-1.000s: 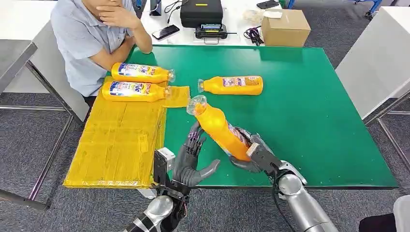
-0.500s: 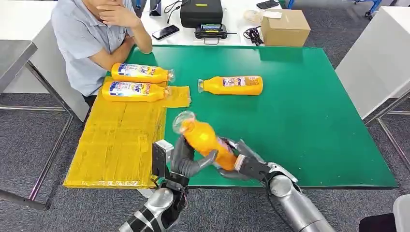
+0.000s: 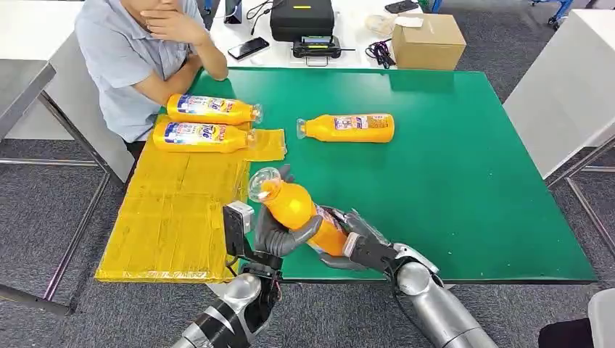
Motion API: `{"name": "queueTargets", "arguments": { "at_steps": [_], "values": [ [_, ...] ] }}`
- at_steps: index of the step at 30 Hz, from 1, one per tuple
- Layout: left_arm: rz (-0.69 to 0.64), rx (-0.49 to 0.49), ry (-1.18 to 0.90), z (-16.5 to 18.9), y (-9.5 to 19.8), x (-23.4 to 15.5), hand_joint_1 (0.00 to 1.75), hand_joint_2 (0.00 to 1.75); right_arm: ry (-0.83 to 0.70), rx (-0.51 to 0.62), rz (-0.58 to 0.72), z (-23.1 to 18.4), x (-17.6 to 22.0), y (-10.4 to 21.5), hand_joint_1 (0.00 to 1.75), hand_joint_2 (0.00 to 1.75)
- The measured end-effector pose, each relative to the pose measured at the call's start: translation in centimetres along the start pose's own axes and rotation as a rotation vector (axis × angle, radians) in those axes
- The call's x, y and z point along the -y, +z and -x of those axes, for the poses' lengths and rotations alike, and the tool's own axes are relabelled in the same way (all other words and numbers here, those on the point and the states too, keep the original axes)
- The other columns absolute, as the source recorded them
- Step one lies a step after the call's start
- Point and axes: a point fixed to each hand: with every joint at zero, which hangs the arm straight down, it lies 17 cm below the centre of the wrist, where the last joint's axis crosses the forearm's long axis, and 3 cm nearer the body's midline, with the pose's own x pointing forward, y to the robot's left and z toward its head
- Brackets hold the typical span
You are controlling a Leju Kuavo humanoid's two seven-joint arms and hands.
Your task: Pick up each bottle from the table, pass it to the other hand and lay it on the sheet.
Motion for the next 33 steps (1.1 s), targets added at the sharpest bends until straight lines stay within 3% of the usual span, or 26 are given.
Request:
{"name": "queueTargets", "arguments": {
  "at_steps": [6,7,8,15,17,22,30,32,33],
  "values": [
    [0.002,0.001,-0.001,0.0,0.0,0.1,0.0,1.75,0.0,0.002,-0.005,-0.1,-0.1,-0.1,1.75,1.75],
    [0.003,0.001,-0.001,0.0,0.0,0.1,1.03,1.75,0.0,0.003,-0.005,-0.1,-0.1,-0.1,1.75,1.75],
    [0.005,0.002,-0.004,0.0,0.0,0.1,1.75,1.75,-0.001,0.003,-0.006,-0.1,-0.1,-0.1,1.75,1.75],
    [0.077,-0.055,0.105,0.4,0.4,1.6,1.75,1.75,-0.019,0.006,-0.007,-0.3,0.0,-0.3,1.75,1.75],
    [0.112,-0.094,0.201,0.4,0.8,2.5,1.75,1.75,-0.031,0.008,-0.008,-0.3,0.0,-0.2,1.36,1.75],
    [0.136,-0.113,0.254,0.0,1.2,2.2,1.75,1.75,-0.032,0.012,-0.01,-0.2,0.1,0.0,1.48,1.75],
    [0.126,-0.111,0.308,-0.5,1.9,1.9,1.75,1.75,-0.031,0.015,-0.012,-0.2,0.0,0.1,1.48,1.75],
    [0.125,-0.111,0.313,-0.5,1.9,1.9,1.75,1.75,-0.032,0.015,-0.013,-0.2,0.0,0.1,1.34,1.75],
    [0.124,-0.115,0.319,-0.5,2.0,1.9,1.75,1.75,-0.032,0.016,-0.013,-0.3,0.0,0.1,0.93,1.75]
  ]
}}
